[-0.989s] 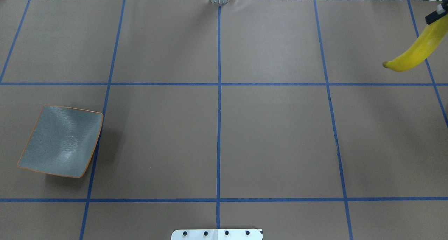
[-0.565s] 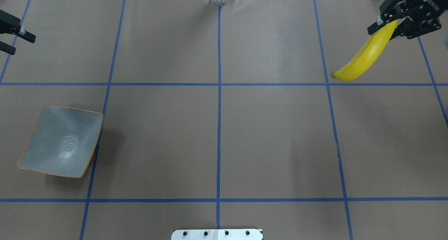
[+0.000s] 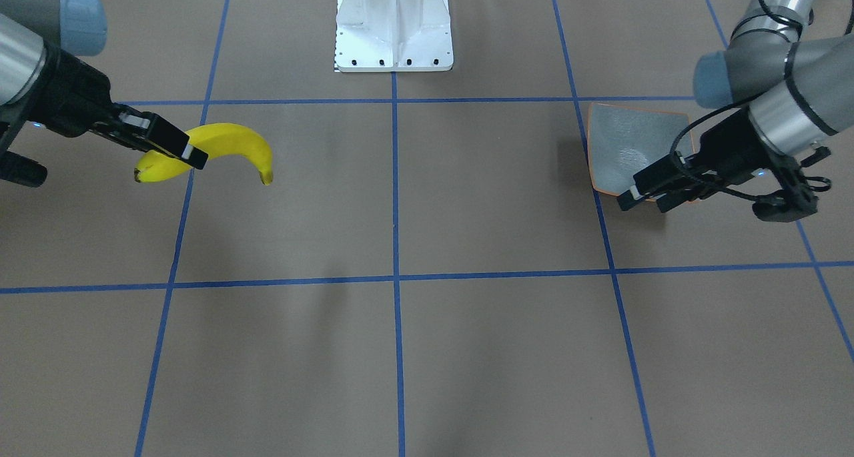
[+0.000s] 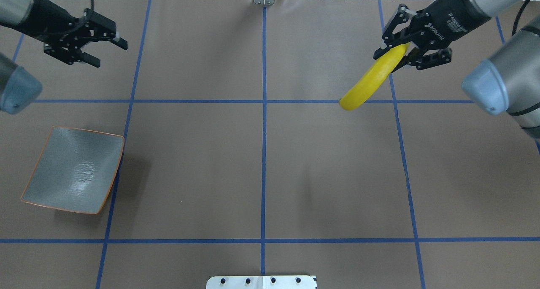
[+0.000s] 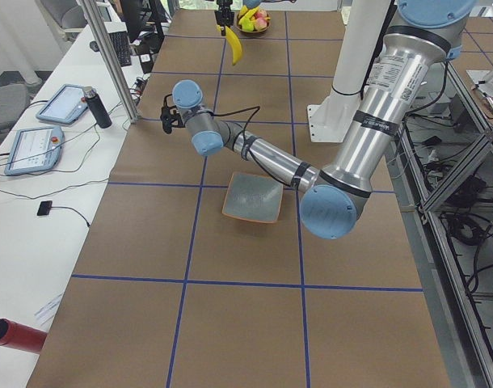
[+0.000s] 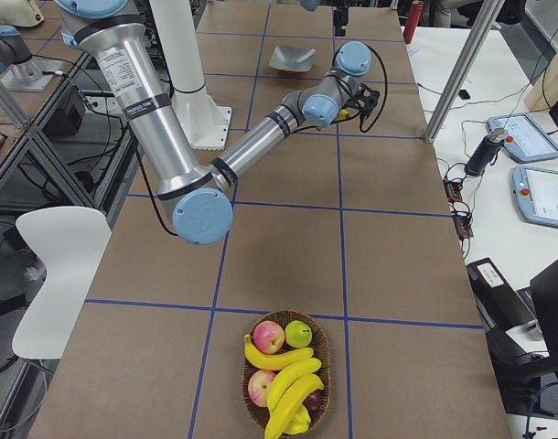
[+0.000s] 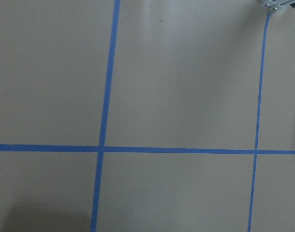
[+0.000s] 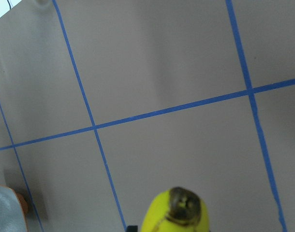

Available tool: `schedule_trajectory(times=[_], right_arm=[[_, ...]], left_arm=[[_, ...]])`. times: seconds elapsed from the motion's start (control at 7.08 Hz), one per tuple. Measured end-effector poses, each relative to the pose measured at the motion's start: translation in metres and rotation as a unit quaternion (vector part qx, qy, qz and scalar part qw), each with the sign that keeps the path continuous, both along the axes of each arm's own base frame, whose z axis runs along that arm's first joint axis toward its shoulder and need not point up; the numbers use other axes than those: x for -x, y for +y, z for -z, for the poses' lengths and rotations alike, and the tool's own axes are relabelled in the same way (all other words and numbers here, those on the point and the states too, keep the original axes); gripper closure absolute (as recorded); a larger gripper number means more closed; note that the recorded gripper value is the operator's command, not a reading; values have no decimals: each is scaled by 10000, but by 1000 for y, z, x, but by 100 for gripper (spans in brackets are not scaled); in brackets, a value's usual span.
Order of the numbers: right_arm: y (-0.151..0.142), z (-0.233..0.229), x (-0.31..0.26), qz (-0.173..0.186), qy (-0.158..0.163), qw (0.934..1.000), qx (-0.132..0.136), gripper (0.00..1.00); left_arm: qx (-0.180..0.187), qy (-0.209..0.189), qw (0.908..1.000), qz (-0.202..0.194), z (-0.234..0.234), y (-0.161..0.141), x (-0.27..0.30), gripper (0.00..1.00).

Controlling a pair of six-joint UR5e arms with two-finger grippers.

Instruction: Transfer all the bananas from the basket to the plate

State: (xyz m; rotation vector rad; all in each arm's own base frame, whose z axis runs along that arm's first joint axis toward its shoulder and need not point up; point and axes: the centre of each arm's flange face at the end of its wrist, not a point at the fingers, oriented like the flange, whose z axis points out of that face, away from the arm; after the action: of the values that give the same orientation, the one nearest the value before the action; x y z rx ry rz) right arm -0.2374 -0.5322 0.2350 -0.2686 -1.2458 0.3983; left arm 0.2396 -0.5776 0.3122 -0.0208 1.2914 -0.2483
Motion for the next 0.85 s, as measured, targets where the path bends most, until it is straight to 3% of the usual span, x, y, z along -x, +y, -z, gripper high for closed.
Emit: schedule_trajectory(times=[0.28, 0.71, 0.85], right_arm=[[18, 25, 47, -352, -187, 9988, 285, 100], [43, 43, 94, -264, -308, 9963, 755, 100], [51, 48, 102, -268, -348, 9963, 740, 100]], left_arm=[[300, 200, 9992, 190, 47, 14, -47, 0], [-99, 569, 9983, -91, 112, 48, -94, 0], [-28, 622, 9979, -168, 118, 56, -104, 0]])
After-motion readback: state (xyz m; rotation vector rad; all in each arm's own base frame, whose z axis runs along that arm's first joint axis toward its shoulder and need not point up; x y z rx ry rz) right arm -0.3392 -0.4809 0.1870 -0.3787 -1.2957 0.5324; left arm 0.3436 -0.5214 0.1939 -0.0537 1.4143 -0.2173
